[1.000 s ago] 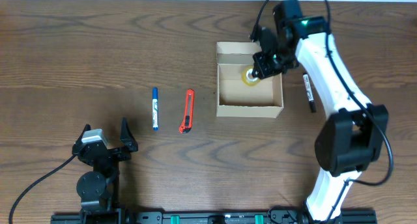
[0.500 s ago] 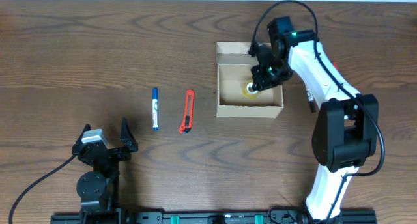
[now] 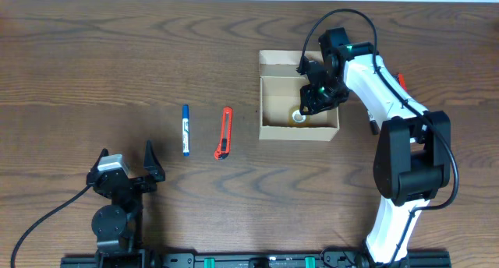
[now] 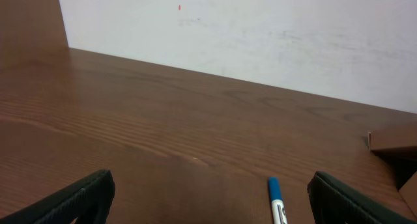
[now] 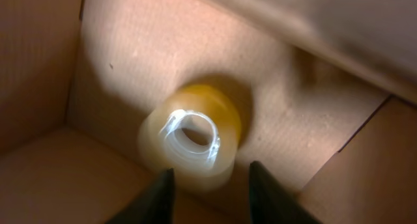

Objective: Pack container
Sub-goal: 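Carry the tape roll into the box and open the right gripper, then move the right gripper back over the red stapler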

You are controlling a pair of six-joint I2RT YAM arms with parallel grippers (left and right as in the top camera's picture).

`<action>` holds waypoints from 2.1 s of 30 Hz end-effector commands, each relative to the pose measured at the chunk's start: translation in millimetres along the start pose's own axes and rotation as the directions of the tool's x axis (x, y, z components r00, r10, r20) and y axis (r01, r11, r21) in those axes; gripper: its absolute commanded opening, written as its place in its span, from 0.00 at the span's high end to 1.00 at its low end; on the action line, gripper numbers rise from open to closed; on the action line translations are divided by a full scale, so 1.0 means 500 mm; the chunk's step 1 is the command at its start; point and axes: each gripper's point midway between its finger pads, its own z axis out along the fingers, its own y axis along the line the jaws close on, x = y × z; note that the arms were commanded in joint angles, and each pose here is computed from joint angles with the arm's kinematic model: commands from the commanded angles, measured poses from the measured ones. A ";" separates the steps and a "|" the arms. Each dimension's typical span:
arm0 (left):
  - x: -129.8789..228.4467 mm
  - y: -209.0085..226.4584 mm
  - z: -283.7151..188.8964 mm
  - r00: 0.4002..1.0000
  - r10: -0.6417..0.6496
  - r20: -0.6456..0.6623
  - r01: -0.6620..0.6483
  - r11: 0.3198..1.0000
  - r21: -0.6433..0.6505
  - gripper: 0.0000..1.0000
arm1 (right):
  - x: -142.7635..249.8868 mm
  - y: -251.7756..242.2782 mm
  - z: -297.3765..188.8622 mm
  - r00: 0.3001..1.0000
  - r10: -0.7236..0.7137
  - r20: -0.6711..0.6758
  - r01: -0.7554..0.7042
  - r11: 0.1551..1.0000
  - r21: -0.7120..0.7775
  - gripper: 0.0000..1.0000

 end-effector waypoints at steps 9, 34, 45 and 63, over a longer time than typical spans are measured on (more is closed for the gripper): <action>0.034 0.011 0.001 0.999 0.007 -0.051 -0.009 1.000 -0.026 0.05 | -0.032 0.020 -0.045 0.999 0.000 0.041 0.001 1.000 -0.006 0.53; 0.034 0.011 0.001 0.999 0.007 -0.051 -0.009 1.000 -0.026 0.05 | 0.062 -0.264 -0.483 0.834 0.461 0.303 -0.548 0.753 0.363 0.01; 0.034 0.011 0.001 0.999 0.007 -0.051 -0.009 1.000 -0.026 0.04 | 0.081 -0.337 -0.333 0.854 0.479 0.204 -0.521 0.773 0.362 0.01; 0.034 0.011 0.001 0.999 0.007 -0.051 -0.009 1.000 -0.026 0.05 | 0.111 -0.458 -0.267 0.859 0.434 0.269 -0.475 0.874 0.105 0.01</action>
